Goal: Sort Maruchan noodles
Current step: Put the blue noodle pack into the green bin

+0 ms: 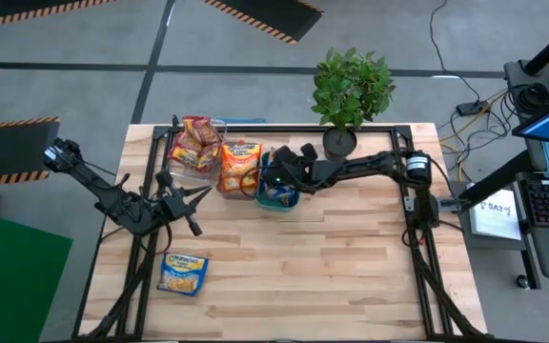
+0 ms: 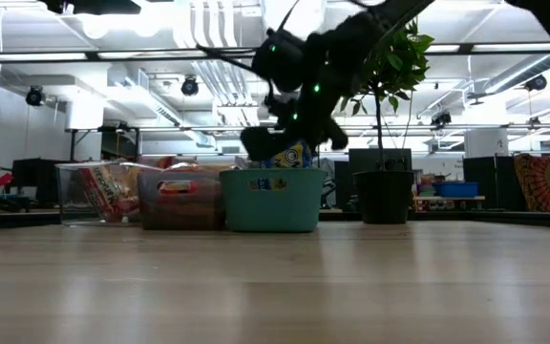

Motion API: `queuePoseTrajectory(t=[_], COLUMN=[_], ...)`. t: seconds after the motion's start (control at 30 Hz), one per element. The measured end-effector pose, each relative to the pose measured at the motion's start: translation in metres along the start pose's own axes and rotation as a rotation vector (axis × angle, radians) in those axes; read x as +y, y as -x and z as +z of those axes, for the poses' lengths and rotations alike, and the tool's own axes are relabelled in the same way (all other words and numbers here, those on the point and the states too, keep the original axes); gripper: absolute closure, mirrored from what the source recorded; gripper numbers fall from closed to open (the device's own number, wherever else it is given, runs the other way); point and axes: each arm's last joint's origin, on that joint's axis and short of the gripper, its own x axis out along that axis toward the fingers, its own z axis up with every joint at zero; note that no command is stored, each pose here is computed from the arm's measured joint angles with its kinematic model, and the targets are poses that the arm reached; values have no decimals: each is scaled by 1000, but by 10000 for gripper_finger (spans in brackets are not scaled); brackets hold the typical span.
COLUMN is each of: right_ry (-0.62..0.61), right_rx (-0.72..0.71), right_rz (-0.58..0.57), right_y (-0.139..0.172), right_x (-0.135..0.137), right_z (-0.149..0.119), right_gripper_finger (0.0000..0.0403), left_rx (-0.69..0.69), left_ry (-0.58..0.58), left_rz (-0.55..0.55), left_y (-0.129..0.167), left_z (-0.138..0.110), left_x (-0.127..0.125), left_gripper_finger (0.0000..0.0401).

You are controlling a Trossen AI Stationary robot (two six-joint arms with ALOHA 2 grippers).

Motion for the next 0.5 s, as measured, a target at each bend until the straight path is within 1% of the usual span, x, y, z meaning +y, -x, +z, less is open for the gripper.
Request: queuePoseTrajectory(t=[0.17, 0.33, 0.5], right_ry=[-6, 2, 7], right_rx=[77, 102, 104], right_rz=[133, 138, 155], right_y=[-24, -34, -29], right_x=[8, 13, 10], right_z=[-13, -24, -20], right_gripper_finger=[394, 394, 394], left_rx=[0, 1, 1], left_ry=[0, 0, -1], left_rz=[1, 1, 2], left_y=[0, 0, 0], left_z=[0, 0, 0], left_x=[0, 0, 0], left_gripper_finger=[398, 398, 398])
